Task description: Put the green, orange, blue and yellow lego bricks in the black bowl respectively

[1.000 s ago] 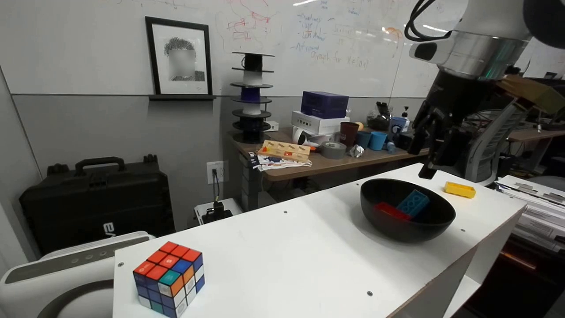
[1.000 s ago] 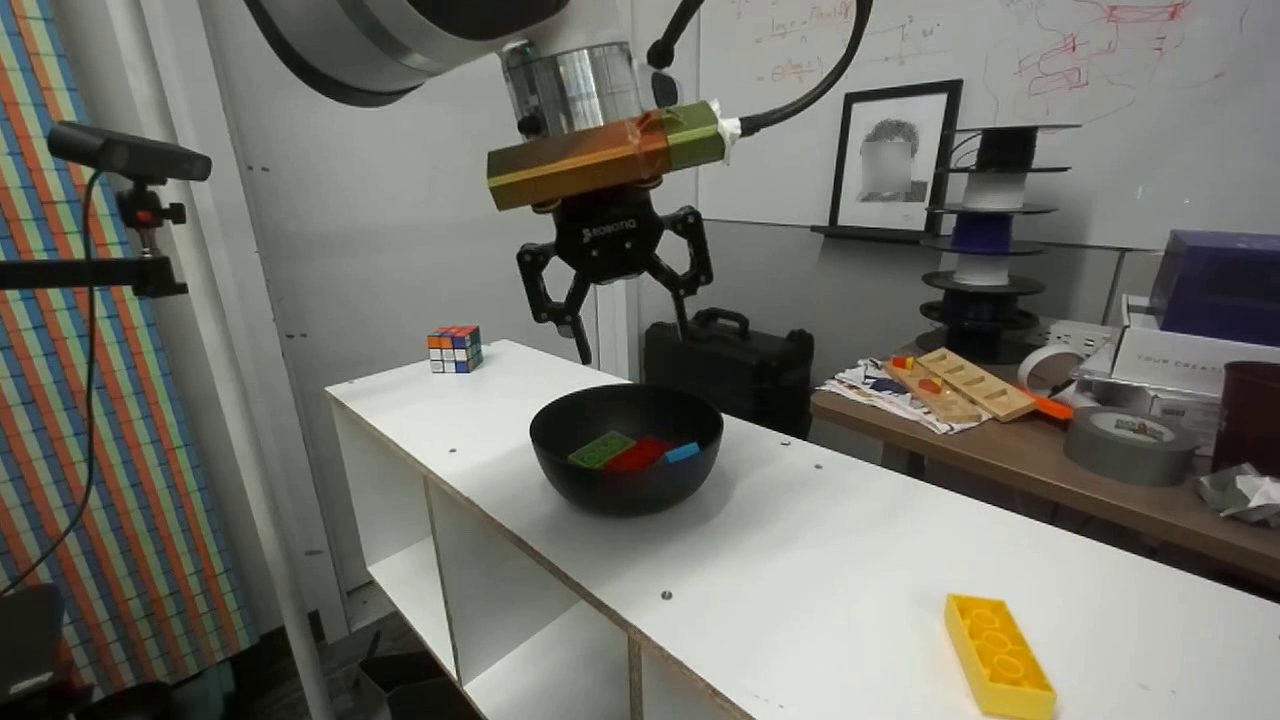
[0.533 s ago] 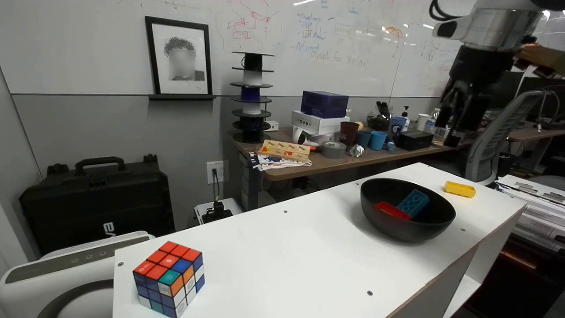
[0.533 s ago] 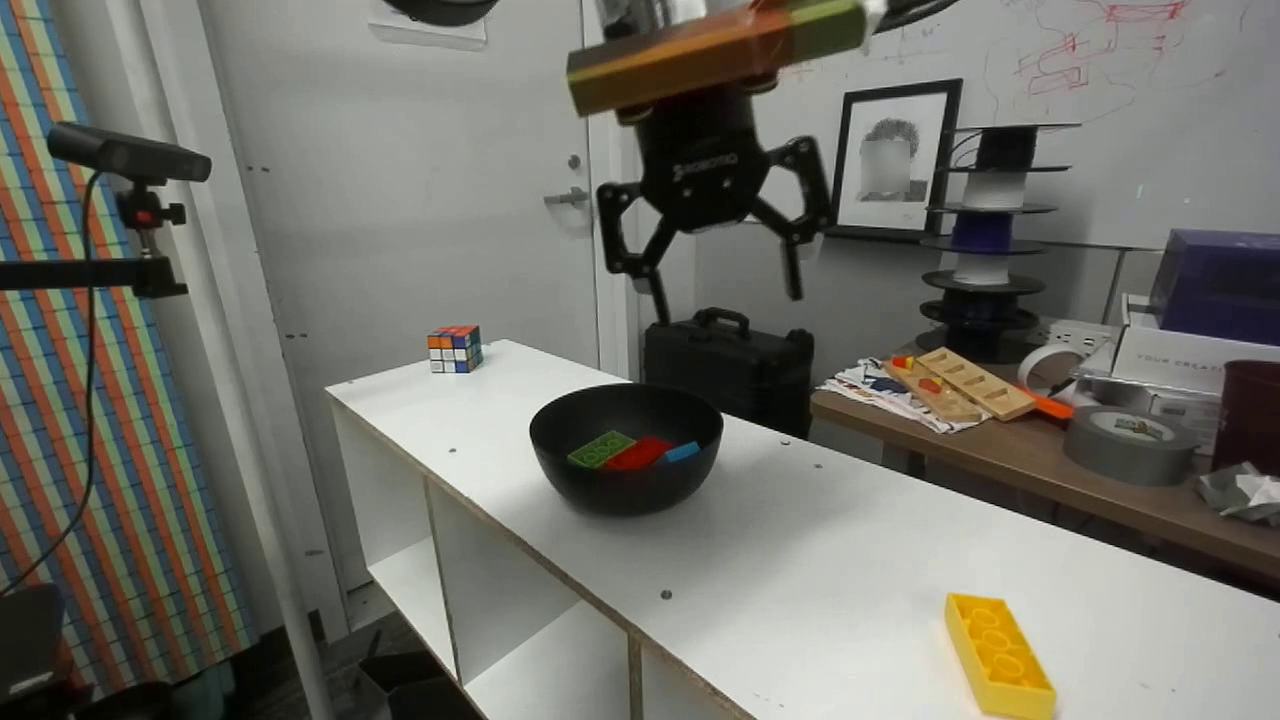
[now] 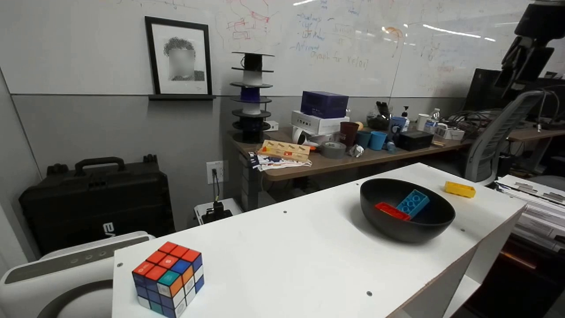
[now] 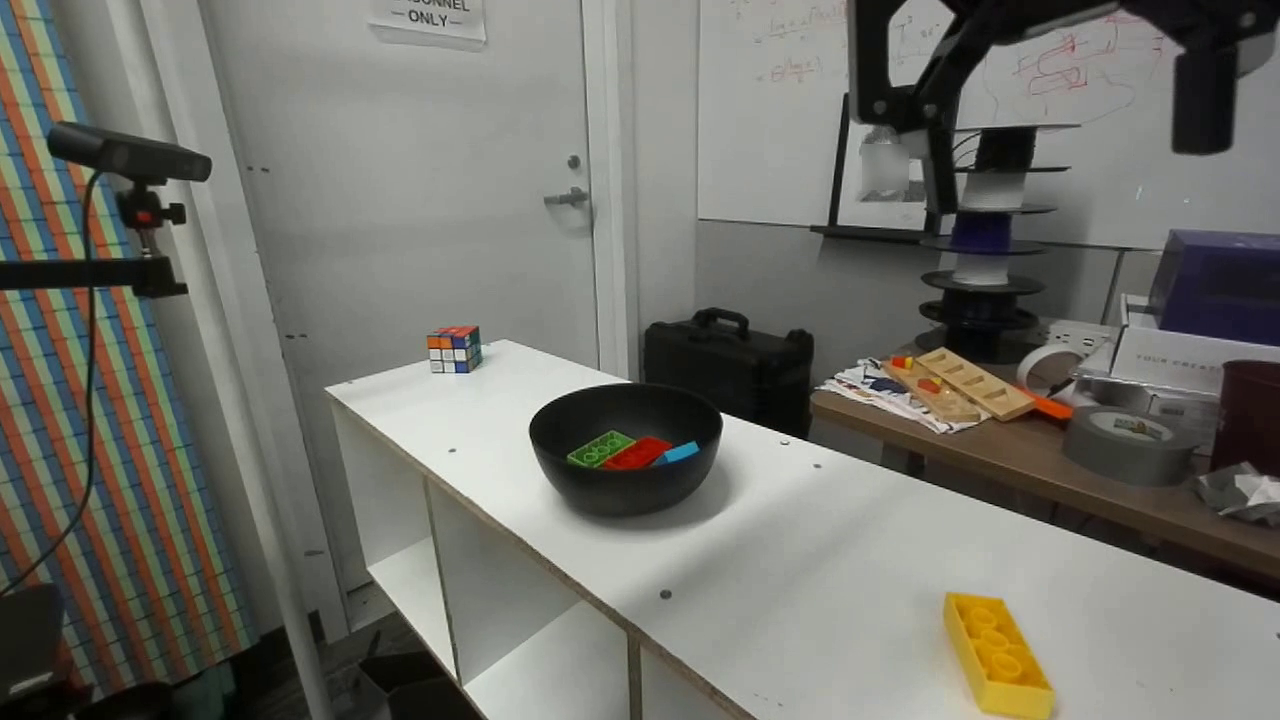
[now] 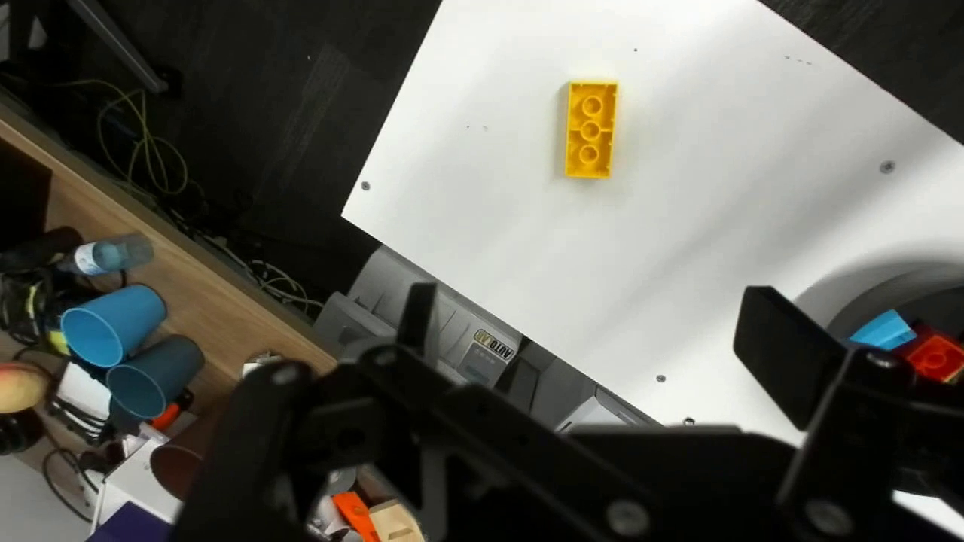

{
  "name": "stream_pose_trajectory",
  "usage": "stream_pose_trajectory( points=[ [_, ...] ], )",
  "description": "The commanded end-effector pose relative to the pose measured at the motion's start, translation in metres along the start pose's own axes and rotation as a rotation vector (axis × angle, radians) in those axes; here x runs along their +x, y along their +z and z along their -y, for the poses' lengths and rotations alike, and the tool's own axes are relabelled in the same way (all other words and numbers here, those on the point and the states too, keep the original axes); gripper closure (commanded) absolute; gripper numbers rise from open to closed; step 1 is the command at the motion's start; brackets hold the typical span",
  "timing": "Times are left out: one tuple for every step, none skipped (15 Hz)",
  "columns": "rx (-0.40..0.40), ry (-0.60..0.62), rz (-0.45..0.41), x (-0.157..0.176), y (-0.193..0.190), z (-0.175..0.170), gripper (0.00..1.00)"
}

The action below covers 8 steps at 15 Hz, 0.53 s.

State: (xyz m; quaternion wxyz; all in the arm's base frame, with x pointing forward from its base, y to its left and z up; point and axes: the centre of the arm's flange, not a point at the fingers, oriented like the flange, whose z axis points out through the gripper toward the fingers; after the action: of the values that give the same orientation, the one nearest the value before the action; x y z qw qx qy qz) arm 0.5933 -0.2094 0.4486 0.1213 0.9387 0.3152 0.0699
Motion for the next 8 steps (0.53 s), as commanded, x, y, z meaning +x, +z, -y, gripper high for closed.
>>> stream_pose_trajectory(
  points=[
    [0.066, -0.068, -0.054, -0.003, 0.022, -0.026, 0.00],
    [0.090, -0.076, -0.057, -0.003, 0.036, -0.029, 0.00],
    [0.113, -0.086, -0.054, -0.003, 0.049, -0.030, 0.00],
    [0.130, -0.096, -0.051, -0.003, 0.062, -0.032, 0.00],
    [0.147, -0.103, -0.043, -0.003, 0.074, -0.033, 0.00],
    [0.160, -0.110, -0.028, -0.001, 0.086, -0.034, 0.00],
    [0.163, -0.110, -0.007, 0.000, 0.097, -0.035, 0.00],
    [0.162, -0.108, 0.010, 0.000, 0.109, -0.036, 0.00]
  ],
)
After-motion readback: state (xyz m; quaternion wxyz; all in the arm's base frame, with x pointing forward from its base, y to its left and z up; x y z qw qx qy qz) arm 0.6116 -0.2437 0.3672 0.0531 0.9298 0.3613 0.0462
